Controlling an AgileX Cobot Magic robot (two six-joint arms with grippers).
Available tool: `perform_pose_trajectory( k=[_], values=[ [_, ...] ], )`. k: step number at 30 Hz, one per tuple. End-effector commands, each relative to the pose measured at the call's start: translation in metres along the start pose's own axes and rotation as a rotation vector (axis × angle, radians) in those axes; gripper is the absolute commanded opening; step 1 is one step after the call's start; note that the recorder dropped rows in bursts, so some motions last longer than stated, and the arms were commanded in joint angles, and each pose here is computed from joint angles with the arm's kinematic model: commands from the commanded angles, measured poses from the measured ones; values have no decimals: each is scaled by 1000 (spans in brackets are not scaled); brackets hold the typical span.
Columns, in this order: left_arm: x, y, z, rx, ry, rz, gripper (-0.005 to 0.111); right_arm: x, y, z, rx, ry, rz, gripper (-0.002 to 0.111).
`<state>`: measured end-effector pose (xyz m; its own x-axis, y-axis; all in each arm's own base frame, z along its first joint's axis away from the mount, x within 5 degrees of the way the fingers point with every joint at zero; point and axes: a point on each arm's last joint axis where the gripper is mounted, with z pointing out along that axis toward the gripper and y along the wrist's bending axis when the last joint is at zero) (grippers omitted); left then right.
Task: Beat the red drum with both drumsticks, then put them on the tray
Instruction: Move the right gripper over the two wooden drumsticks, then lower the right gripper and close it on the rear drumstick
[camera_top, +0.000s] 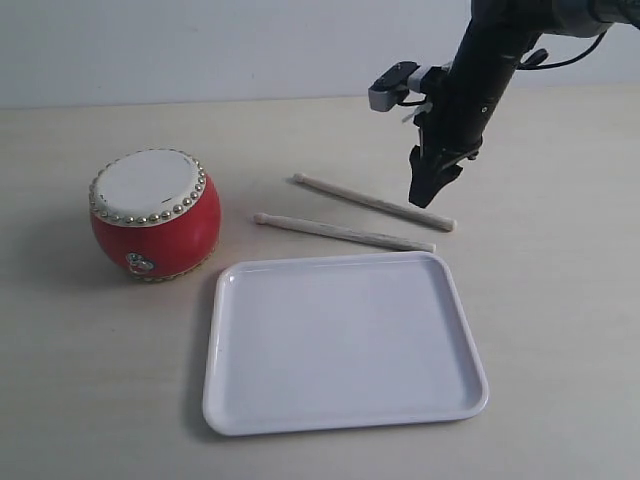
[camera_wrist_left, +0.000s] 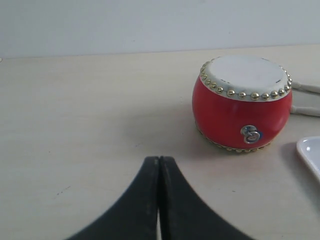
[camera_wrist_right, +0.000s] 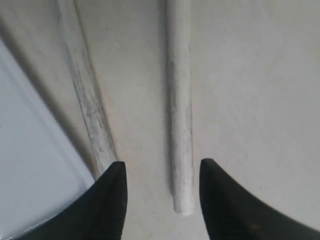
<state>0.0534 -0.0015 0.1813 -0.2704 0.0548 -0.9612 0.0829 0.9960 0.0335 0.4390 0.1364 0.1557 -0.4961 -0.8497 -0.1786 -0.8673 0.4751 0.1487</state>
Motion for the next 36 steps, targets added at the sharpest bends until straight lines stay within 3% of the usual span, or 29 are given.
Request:
perform_pose_trajectory(
  k=[1,11,36],
  values=[
    [0,-1,0,9,-7,-8,0,1,-1,0,8,21,-5,45],
    [0,-1,0,9,-7,-8,0,9,-8,23,3,102,-19,45],
    [0,-1,0,9,-7,-8,0,8,-13,37,15,85,-39,44]
  ],
)
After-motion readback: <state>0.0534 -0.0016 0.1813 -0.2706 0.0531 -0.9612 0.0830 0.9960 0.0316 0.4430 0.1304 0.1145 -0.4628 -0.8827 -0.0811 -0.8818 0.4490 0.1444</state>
